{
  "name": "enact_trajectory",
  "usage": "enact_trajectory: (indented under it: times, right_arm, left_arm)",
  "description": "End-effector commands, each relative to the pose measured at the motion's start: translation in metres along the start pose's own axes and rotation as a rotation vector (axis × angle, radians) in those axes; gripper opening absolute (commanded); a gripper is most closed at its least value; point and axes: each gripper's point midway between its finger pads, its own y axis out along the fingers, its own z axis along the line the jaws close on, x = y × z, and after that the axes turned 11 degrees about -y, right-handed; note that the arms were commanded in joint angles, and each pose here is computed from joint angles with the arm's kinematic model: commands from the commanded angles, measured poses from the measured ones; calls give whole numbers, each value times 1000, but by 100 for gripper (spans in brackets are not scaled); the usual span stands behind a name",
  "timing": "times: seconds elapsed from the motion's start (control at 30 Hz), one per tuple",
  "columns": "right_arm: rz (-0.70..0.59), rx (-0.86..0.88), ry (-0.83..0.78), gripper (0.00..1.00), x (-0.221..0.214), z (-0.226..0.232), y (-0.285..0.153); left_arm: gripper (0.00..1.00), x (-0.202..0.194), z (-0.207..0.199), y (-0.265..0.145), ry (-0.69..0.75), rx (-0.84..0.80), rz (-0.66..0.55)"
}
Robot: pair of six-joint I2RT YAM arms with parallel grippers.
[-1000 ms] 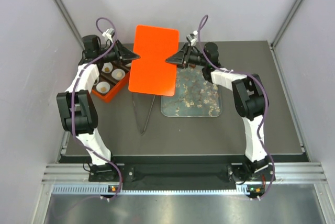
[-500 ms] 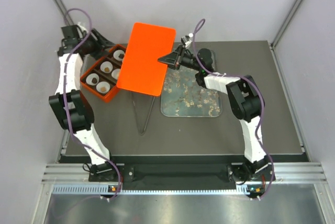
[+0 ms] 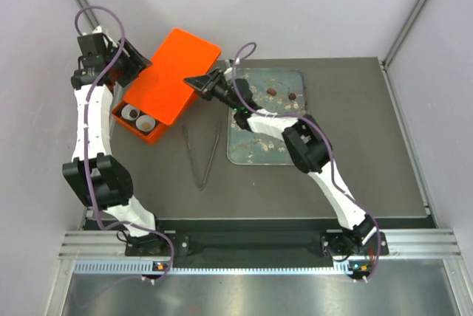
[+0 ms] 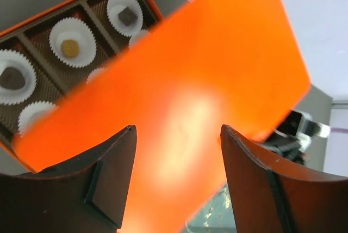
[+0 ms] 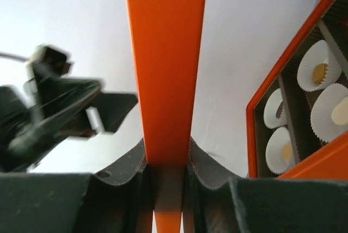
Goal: Pack the chocolate
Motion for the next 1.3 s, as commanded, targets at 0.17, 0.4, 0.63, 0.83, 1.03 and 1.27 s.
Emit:
enact_trajectory:
  times: [0.17, 0.4, 0.63, 0.83, 1.03, 1.27]
  right_arm:
    - [-179, 2, -41, 0, -28, 9, 54]
    - [-207, -41, -27, 0, -59, -17, 65]
    - [-227, -56, -8, 0, -65, -34, 66]
    - [-237, -31, 16, 0, -69, -37, 64]
    - [-250, 47, 27, 0, -58, -19, 61]
    - [-251, 147, 10, 0, -36, 7, 55]
  left_arm:
    - [69, -11, 5, -32, 78, 43, -73]
    - [70, -24, 8, -26, 49, 5, -51]
    - [70, -26, 26, -11, 60, 57, -55]
    - [69, -20, 50, 4, 98, 149, -79]
    - [69, -30, 94, 13, 54, 275, -74]
    - [70, -36, 114, 6, -36, 222, -33]
